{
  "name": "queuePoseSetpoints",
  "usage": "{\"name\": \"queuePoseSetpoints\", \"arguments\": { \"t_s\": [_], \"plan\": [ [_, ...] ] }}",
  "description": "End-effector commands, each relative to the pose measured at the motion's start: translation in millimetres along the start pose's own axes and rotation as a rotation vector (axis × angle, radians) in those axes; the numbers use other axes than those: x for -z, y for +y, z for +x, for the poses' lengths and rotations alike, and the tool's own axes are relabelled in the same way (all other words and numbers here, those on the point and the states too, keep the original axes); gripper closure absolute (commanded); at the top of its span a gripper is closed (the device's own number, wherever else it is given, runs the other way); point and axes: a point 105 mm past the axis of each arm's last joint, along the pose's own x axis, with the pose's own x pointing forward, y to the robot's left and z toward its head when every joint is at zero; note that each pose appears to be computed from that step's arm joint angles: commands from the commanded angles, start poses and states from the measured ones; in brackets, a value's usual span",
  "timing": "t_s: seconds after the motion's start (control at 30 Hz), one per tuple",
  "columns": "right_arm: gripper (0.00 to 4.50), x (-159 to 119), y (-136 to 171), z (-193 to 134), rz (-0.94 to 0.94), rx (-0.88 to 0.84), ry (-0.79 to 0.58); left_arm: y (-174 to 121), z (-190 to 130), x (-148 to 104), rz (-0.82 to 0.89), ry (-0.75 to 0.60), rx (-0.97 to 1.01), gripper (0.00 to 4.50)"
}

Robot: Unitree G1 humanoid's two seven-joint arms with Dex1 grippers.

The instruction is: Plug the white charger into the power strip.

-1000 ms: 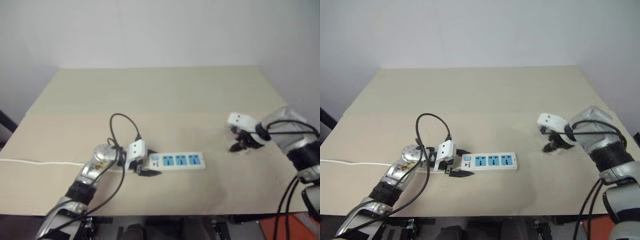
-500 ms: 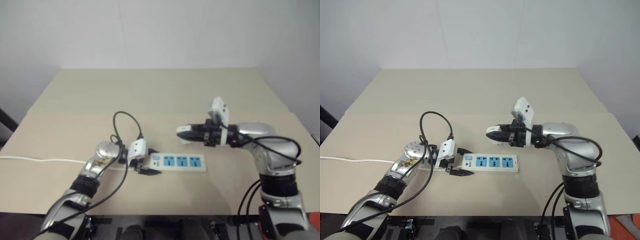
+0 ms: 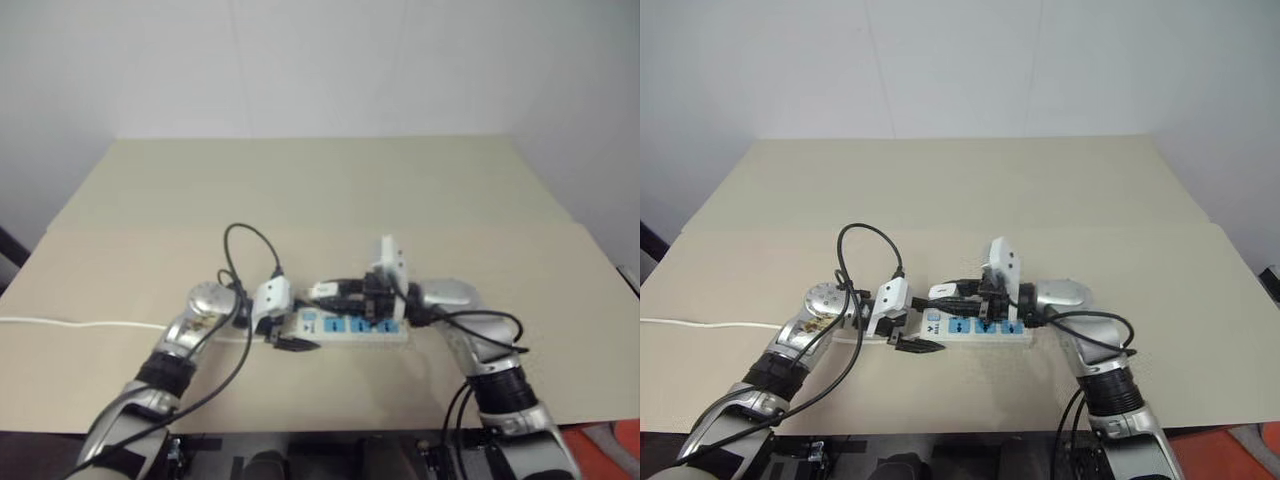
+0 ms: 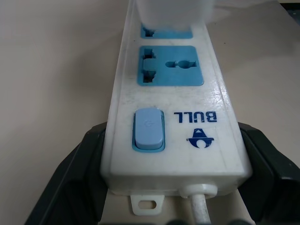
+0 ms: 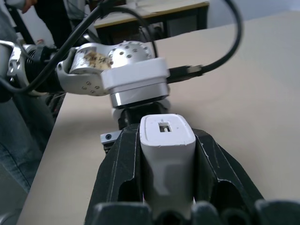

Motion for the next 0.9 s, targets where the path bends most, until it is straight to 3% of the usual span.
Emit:
{"name": "queuePoseSetpoints", "arguments": {
  "t_s": [0.03, 0.4, 0.9],
  "plan": [
    [3.37, 0, 0, 6, -0.054, -0.007, -0.038, -12, -4, 21, -0.054, 0.083, 0.022, 1.21],
    [3.37, 18, -14, 4, -0.052, 0.02, -0.021, -21, -9, 23, -0.07, 0.096, 0.009, 1.21],
    [3.37, 69, -16, -32, -0.021, 0.044, 0.156, -21, -13, 26, -0.081, 0.106, -0.005, 1.21]
  ]
}}
